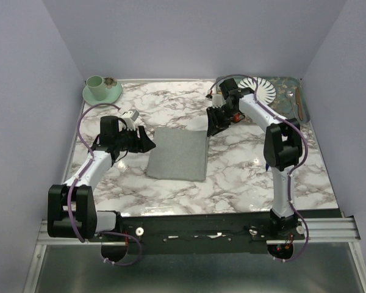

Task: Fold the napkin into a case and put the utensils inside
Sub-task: Smooth out the lower triangle-folded napkin at the center of the board.

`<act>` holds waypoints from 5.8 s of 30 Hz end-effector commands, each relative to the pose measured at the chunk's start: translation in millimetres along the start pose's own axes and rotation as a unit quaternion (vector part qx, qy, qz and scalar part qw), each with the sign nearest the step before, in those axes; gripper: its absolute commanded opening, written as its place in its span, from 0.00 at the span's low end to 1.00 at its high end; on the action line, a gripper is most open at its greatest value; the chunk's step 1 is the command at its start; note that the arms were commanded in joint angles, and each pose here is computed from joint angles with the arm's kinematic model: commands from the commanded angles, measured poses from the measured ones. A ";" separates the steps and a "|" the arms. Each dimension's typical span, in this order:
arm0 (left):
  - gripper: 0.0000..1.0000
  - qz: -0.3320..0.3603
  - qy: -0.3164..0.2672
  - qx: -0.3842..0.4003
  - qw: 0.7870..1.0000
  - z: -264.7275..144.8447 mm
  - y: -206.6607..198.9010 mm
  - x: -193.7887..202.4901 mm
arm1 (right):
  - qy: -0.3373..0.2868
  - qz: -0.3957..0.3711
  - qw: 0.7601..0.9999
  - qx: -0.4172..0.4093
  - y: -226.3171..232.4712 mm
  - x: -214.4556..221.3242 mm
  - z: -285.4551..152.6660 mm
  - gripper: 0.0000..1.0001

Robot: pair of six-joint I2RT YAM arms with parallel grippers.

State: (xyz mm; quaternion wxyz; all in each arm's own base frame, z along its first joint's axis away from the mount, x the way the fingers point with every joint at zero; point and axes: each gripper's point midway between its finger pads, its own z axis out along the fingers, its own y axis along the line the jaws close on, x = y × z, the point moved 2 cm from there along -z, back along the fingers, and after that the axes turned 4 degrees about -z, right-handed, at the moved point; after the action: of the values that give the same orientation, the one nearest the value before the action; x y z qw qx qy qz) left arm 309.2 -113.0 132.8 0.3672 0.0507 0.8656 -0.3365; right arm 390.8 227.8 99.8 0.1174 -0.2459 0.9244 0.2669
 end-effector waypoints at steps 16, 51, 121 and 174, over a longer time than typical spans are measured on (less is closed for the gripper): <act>0.63 0.003 -0.005 -0.010 1.000 8.3 6.2 -7.7 | 0.034 0.094 0.995 -0.001 -24.6 4.9 65.3 0.35; 0.62 0.024 0.090 -0.102 0.990 102.0 77.0 -30.1 | 0.009 0.109 0.994 0.032 -34.3 -5.4 60.2 0.39; 0.00 0.008 0.074 -0.002 0.997 107.8 16.0 -59.0 | -0.038 0.072 0.996 0.026 -30.9 -2.5 4.1 0.01; 0.98 0.011 -0.008 -0.051 0.999 63.1 43.7 -84.6 | -0.038 0.069 0.997 0.012 -56.1 -29.8 49.1 0.17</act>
State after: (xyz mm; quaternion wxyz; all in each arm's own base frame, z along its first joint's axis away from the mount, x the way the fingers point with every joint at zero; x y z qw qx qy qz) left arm 425.8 -112.1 79.5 0.3082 0.0139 0.9117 -0.2713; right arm 434.1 222.7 44.1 0.1201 -0.1624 0.9368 0.2858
